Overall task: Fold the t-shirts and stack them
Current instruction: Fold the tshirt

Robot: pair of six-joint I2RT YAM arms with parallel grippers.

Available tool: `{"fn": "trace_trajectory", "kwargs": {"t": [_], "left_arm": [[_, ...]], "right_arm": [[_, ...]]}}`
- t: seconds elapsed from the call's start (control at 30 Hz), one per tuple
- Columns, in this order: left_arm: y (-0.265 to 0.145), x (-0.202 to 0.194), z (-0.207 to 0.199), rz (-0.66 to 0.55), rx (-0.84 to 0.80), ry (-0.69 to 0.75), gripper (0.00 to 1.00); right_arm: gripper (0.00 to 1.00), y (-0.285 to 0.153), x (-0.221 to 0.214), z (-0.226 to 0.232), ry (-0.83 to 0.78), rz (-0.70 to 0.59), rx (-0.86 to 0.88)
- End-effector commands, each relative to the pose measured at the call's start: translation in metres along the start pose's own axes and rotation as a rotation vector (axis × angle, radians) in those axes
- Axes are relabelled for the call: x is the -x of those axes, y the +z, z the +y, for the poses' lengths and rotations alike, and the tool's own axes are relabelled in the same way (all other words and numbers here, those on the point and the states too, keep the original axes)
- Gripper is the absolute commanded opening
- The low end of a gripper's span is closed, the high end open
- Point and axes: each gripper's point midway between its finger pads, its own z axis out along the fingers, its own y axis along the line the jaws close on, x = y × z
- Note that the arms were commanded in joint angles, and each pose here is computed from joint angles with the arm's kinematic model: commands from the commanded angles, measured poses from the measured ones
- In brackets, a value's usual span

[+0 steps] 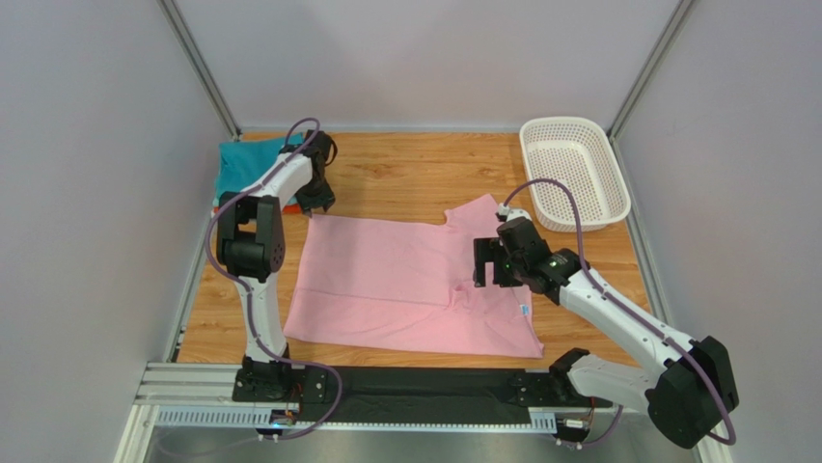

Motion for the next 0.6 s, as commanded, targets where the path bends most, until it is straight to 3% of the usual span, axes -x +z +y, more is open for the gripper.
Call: {"fn": "trace_trajectory", "kwargs": {"t": [0.0,0.4,0.57], "left_arm": [[0.009,0.008,0.002,-0.009,0.034,0.001,0.50],[0.041,-0.011,0.008,0.047,0.105,-0.006,0.40],[0.039,-0.011,0.007,0.052,0.097,-0.007,0.24]], "right_arm": [[1.00,0.001,0.004,-0.002,-0.017,-0.014,-0.016],[1.00,0.005,-0.001,-0.006,-0.029,0.001,-0.031],[1.00,0.005,-0.002,-0.006,-0.027,0.003,-0.030]]}}
